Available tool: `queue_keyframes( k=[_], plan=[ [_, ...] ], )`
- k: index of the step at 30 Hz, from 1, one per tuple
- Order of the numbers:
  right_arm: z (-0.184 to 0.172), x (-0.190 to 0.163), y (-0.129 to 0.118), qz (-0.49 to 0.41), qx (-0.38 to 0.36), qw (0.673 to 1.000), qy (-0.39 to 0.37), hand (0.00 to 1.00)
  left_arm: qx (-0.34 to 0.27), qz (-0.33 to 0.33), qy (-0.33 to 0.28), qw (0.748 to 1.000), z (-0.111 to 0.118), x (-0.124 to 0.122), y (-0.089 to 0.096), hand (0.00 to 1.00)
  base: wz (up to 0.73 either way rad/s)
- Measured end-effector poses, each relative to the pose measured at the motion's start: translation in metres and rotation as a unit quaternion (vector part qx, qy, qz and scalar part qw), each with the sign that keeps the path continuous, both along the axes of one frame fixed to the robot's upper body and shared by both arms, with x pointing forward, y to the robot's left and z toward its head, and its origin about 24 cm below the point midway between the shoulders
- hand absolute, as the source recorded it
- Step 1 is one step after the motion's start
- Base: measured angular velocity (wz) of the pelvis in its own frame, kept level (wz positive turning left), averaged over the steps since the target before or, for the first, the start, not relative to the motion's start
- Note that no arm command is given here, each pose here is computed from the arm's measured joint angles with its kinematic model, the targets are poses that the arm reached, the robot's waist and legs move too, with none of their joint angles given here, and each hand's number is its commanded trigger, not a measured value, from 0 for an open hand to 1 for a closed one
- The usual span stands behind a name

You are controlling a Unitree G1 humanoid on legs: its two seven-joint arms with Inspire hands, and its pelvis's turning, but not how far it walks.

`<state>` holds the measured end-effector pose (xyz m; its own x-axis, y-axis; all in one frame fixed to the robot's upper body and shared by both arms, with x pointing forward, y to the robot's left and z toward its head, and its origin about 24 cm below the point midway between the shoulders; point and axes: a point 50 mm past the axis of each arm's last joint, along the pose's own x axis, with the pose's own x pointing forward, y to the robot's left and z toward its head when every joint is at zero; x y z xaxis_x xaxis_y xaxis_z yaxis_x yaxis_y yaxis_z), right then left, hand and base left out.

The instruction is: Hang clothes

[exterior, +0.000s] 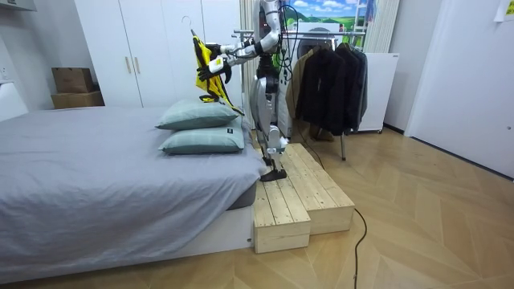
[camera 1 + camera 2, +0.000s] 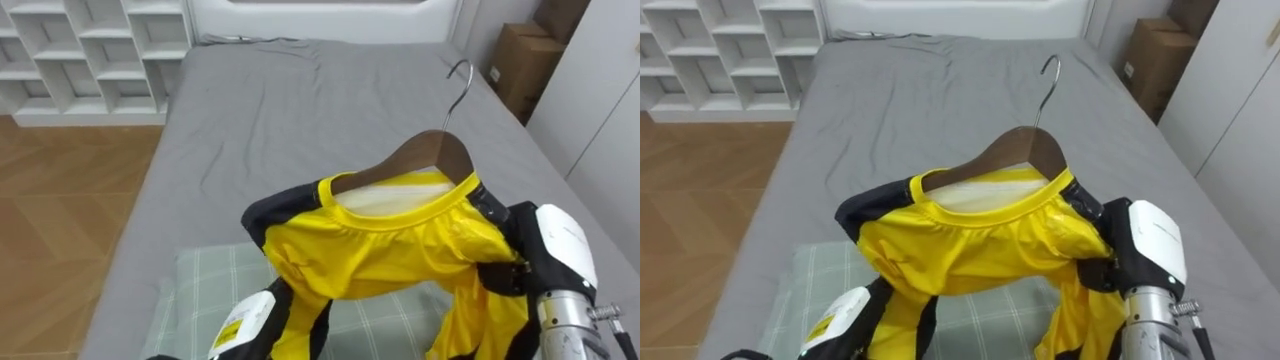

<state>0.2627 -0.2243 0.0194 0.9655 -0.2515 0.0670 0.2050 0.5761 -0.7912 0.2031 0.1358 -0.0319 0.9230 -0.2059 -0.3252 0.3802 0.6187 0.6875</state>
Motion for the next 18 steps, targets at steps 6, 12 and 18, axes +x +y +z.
queue_keyframes(
  k=[6, 12, 18],
  plan=[
    [0.002, 0.0, -0.001, -0.004, -0.001, 1.0, -0.008, 1.0, 0.017, 0.014, 0.017, 1.0, -0.004, -0.004, 0.012, 0.0, 0.01],
    [0.005, -0.001, -0.012, -0.027, -0.001, 1.0, -0.012, 1.0, 0.034, 0.031, 0.051, 0.998, -0.017, -0.021, 0.021, 0.0, 0.0],
    [0.017, -0.001, -0.02, -0.044, -0.024, 0.998, -0.038, 1.0, 0.08, 0.089, 0.091, 0.989, -0.035, -0.029, 0.053, 0.0, -0.01]
  ],
)
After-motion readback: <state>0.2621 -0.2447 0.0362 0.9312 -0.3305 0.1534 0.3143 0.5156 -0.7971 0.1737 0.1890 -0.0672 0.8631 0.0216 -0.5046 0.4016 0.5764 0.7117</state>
